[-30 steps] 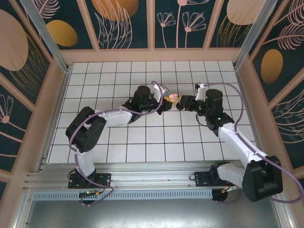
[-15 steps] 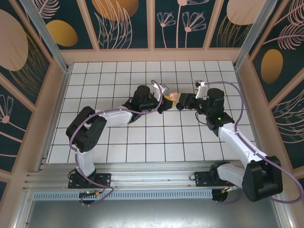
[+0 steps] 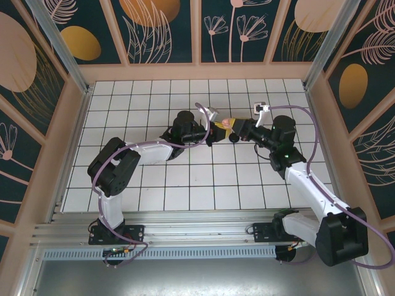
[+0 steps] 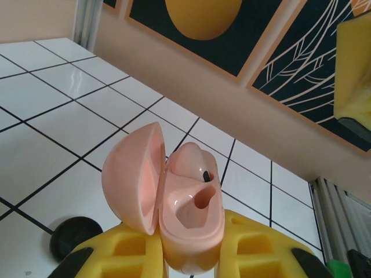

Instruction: Insert wireless bluetooth earbuds into charging case

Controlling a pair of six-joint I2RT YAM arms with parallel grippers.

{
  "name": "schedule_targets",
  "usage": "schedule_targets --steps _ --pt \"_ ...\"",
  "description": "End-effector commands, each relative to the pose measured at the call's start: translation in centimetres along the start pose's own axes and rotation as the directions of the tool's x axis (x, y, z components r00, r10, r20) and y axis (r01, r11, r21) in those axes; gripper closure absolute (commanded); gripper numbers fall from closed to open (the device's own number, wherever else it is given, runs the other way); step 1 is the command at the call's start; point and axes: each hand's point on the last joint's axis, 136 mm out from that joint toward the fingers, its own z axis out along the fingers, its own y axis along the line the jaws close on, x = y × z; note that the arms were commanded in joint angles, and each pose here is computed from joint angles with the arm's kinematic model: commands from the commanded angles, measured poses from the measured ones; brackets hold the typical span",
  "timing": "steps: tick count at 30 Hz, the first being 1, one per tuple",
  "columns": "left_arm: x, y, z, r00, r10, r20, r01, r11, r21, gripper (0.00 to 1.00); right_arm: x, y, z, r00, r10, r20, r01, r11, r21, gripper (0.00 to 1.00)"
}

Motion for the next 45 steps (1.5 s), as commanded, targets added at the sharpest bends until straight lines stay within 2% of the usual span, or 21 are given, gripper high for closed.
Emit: schedule_targets --steps 1,6,26,45 --pt "-0.8 -1.2 0.2 0.999 0.026 0.035 -0.028 0.998 0.055 0.94 -0.9 1.3 -0.4 0.999 -0.028 0.042 0.030 0.997 -0.065 0.82" --pt "-0.9 -1.7 0.1 0.999 0.034 0.040 -0.038 0.996 0.081 0.94 -0.7 1.0 0.0 0.999 -0.022 0.037 0.024 0.997 -0.068 0.82" --pt "-2.2 -3.2 -0.7 0.995 0.086 0.055 -0.091 0.990 0.108 0.94 -1.2 -2.1 1.3 0.997 -0.076 0.035 0.074 0.996 0.059 0.82" --pt "-2.7 -3.5 -0.9 0.993 0.097 0.060 -0.103 0.989 0.109 0.94 -2.8 -1.2 1.6 0.992 -0.097 0.081 0.094 0.995 0.031 0.82"
